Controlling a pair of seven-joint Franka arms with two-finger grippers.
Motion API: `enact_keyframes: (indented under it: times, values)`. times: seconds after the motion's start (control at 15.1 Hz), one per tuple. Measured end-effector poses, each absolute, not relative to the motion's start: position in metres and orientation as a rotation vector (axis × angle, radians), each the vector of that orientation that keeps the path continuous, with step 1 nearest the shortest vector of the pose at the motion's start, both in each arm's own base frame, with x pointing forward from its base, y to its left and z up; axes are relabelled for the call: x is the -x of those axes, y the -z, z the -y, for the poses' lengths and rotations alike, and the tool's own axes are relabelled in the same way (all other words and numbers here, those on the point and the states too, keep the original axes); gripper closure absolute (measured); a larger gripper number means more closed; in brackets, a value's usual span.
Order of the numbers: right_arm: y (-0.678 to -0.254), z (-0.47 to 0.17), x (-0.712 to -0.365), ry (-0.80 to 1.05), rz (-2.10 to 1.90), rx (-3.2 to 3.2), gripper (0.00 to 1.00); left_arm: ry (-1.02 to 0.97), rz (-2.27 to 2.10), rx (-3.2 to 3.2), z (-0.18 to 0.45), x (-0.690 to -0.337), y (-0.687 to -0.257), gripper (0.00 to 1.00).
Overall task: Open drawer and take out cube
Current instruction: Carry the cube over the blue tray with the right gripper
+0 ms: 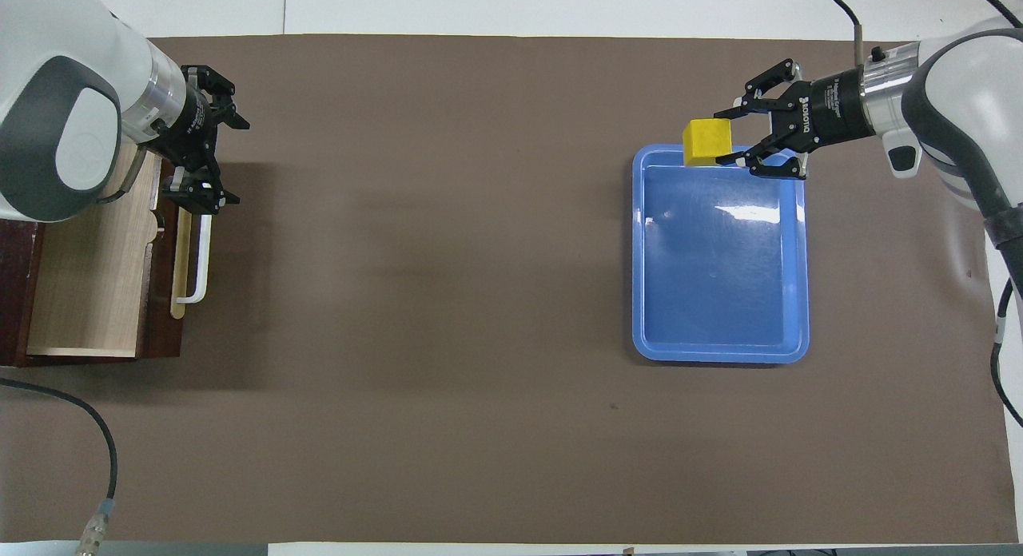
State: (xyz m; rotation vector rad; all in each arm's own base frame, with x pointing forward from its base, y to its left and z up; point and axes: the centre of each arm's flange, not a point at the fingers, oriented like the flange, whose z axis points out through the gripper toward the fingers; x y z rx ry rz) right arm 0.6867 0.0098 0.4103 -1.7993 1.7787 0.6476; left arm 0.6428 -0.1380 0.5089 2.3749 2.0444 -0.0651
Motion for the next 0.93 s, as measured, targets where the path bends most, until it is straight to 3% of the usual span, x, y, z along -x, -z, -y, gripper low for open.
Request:
enact_keyframes:
  times: [0.33,0.66,0.93]
  values:
    - [-0.377,0.006,-0.673,-0.674,-1.734,1.85,0.44,0.025,-1.95,-2.419,0.125,-0.642,-0.505,0.0]
    - [-0.36,0.037,-0.664,-0.665,-1.697,1.869,0.44,-0.106,-1.916,-2.411,0.084,-0.622,-0.448,0.0]
    - [-0.329,0.066,-0.649,-0.682,-1.661,1.9,0.44,-0.116,-1.913,-2.42,0.06,-0.61,-0.442,0.0]
